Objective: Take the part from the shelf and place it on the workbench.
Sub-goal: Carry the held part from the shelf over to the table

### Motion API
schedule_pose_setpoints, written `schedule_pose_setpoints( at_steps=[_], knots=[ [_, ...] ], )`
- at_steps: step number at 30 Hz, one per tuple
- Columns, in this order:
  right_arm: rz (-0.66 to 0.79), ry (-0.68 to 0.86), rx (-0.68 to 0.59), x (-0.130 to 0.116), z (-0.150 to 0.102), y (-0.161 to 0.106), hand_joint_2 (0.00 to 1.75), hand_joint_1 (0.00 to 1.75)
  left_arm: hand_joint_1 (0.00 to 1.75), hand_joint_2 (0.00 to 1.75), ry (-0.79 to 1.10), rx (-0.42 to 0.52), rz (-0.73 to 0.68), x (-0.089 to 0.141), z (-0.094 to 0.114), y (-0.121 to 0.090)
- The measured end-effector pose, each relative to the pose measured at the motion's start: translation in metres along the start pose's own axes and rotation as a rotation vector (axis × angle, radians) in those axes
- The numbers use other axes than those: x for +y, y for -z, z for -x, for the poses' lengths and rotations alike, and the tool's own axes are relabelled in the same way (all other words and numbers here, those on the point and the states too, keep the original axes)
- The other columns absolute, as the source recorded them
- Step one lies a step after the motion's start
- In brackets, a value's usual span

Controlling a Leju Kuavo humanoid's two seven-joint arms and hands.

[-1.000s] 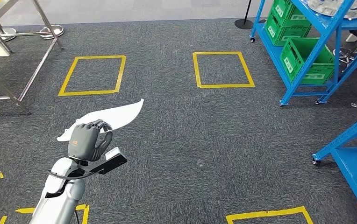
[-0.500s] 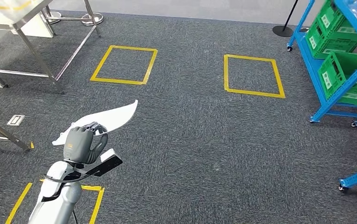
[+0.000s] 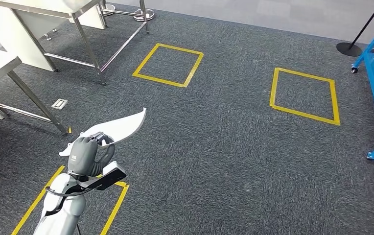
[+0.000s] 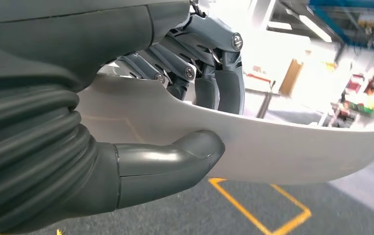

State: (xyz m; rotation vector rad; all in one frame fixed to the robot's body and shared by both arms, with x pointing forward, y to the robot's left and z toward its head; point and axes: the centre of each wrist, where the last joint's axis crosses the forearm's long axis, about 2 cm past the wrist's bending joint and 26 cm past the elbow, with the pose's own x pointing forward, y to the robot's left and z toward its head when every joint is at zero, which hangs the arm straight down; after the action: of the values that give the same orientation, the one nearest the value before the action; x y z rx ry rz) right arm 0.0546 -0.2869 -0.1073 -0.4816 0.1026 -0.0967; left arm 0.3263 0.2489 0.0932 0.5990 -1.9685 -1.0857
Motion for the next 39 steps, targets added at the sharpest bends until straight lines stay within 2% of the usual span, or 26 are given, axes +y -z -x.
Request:
schedule_pose_setpoints(
  at_steps=[4,18,26,33,39],
  knots=[
    [-0.002,-0.008,0.009,-0.003,0.0,0.002,1.75,0.0,1.59,1.75,0.023,-0.004,-0.025,0.0,0.004,-0.002],
    [-0.02,-0.038,0.011,0.0,0.002,0.001,1.75,0.0,1.59,1.75,0.017,0.027,0.006,-0.001,-0.001,-0.001],
    [-0.003,-0.039,0.013,-0.003,0.005,0.003,1.75,0.0,1.59,1.75,0.001,0.04,-0.005,-0.01,-0.004,-0.013],
    [0.011,-0.017,-0.006,-0.01,-0.006,0.004,1.75,0.0,1.59,1.75,0.022,0.08,-0.041,0.0,0.003,-0.012],
    [0.008,-0.008,0.011,-0.01,-0.002,0.005,1.75,0.0,1.59,1.75,0.029,0.106,-0.053,0.003,0.007,-0.015]
  ],
)
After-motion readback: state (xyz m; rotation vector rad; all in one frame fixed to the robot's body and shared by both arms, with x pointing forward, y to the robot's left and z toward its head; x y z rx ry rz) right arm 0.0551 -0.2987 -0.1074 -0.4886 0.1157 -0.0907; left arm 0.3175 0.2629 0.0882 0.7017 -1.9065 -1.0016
